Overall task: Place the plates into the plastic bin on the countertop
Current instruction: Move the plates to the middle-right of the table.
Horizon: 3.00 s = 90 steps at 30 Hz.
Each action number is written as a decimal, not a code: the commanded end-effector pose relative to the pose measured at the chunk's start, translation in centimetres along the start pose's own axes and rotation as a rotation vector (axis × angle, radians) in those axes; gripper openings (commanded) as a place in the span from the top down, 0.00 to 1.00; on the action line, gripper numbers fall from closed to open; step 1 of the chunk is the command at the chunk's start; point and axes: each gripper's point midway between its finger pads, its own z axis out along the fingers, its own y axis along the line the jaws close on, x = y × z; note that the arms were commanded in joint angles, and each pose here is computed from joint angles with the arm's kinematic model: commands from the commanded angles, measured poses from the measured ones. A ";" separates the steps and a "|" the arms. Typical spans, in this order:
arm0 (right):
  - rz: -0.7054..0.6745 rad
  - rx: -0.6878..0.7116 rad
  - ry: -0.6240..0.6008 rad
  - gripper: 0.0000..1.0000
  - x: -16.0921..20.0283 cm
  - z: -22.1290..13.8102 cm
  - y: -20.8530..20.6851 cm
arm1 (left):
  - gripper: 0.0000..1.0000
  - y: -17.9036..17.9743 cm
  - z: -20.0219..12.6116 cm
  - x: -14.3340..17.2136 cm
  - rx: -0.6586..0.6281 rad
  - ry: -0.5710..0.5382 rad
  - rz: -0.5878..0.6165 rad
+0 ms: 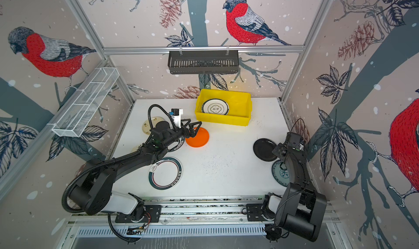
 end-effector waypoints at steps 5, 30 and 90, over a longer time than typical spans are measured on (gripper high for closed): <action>-0.011 -0.185 0.082 0.01 1.7 1.1 3.3 | 0.02 -1.1 -0.4 -1.3 0.042 -0.058 0.012; -0.094 -0.236 0.085 0.02 0.5 3.0 6.3 | 0.02 1.0 0.5 2.2 -0.026 0.032 -0.031; -0.355 -0.727 0.206 0.06 12.5 -8.5 24.8 | 0.02 1.9 0.5 11.5 0.022 0.238 -0.171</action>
